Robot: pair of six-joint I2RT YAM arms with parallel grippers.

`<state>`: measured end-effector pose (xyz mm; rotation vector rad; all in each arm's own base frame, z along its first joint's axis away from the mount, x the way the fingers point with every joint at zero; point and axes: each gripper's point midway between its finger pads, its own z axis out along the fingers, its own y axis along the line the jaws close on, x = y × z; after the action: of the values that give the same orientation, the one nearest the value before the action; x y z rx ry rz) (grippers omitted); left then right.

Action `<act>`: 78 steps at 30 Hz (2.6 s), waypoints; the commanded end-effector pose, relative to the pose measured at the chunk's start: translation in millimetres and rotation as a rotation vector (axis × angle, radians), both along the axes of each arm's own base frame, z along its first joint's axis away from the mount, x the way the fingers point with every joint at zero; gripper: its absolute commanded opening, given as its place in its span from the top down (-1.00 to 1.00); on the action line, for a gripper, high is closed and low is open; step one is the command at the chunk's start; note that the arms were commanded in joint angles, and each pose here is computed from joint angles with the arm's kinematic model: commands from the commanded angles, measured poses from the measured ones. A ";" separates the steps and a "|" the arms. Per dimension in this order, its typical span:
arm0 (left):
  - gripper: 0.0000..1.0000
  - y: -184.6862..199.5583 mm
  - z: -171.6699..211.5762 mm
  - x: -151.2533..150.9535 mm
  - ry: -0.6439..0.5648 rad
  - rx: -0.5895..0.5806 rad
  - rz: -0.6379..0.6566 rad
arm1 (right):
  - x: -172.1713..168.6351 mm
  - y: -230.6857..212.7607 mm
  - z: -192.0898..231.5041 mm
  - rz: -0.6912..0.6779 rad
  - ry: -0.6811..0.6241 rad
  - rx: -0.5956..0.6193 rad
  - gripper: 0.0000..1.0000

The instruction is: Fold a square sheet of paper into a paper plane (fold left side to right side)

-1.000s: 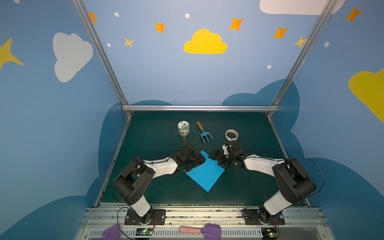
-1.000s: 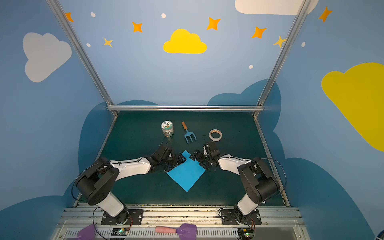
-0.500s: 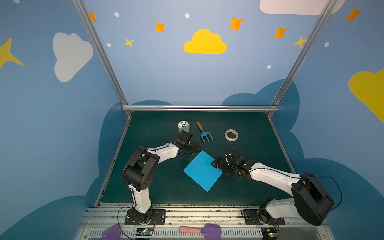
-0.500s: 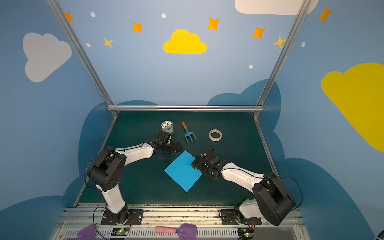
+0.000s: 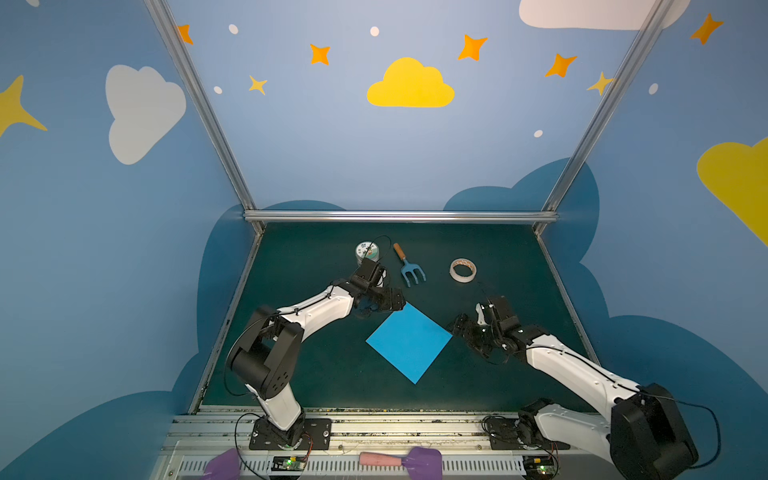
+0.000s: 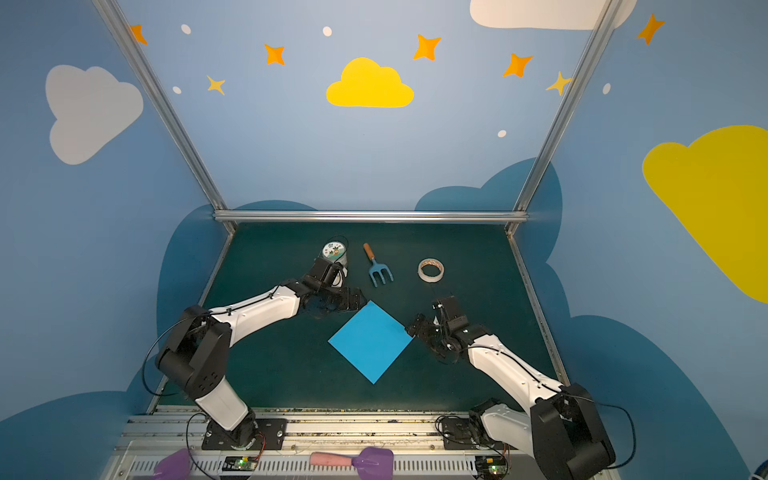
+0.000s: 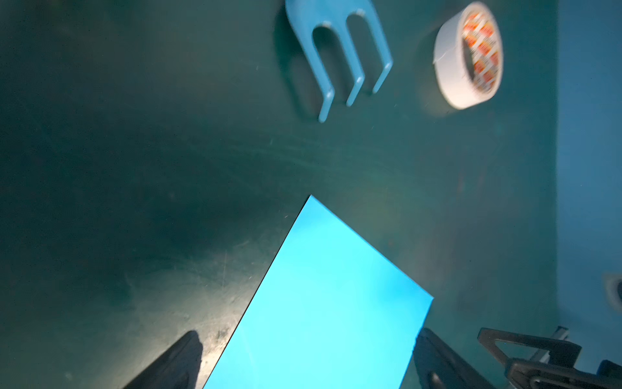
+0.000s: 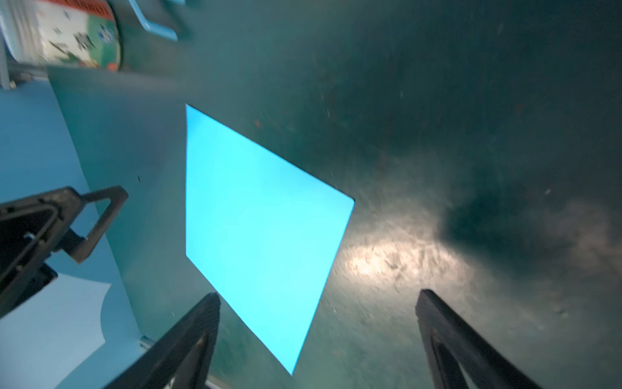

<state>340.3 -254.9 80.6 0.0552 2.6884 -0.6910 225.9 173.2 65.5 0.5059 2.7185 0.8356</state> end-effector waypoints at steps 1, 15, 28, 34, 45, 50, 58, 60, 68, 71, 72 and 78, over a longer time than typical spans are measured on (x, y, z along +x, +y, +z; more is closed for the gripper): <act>-0.98 2.9 -26.6 -22.2 0.076 0.083 -0.065 | -11.7 11.2 -10.7 0.050 0.042 0.073 -0.79; -1.00 -1.6 -62.4 -56.9 0.150 0.127 -0.103 | 0.4 32.7 -39.9 0.033 0.086 0.157 -0.60; -1.00 -1.9 -31.2 -60.9 0.107 0.131 -0.102 | 28.3 57.6 -28.5 0.125 0.037 0.190 -0.42; -0.99 20.0 -15.7 -49.2 0.063 0.292 -0.091 | 13.6 49.4 -27.6 0.132 0.038 0.178 -0.43; -0.99 32.0 -39.8 -42.4 0.089 0.452 -0.103 | -14.3 9.7 -38.9 0.074 0.058 0.083 -0.58; -0.99 33.1 -61.6 -43.0 0.109 0.537 -0.122 | -18.3 6.8 -48.7 0.064 0.068 0.078 -0.63; -0.99 37.9 -91.4 -51.7 0.162 0.570 -0.130 | -0.3 22.2 -58.7 0.095 0.050 0.115 -0.63; -0.99 38.7 -95.8 -53.6 0.167 0.574 -0.131 | 5.1 27.6 -61.6 0.109 0.048 0.126 -0.63; -0.99 37.0 -102.1 -56.3 0.176 0.577 -0.137 | 25.7 44.5 -60.7 0.178 -0.006 0.157 -0.61; -0.99 36.5 -101.6 -56.2 0.174 0.576 -0.133 | 28.9 34.0 -57.1 0.182 -0.028 0.098 -0.62; -0.99 36.3 -101.7 -56.5 0.175 0.575 -0.133 | 30.1 26.8 -54.1 0.180 -0.037 0.068 -0.62; -0.99 32.0 -101.8 -56.8 0.176 0.561 -0.137 | 25.7 -12.4 -48.0 0.155 -0.047 -0.047 -0.63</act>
<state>298.8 -234.3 14.6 0.3248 2.9052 -0.0491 273.1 193.5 42.0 0.2472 2.6259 1.0166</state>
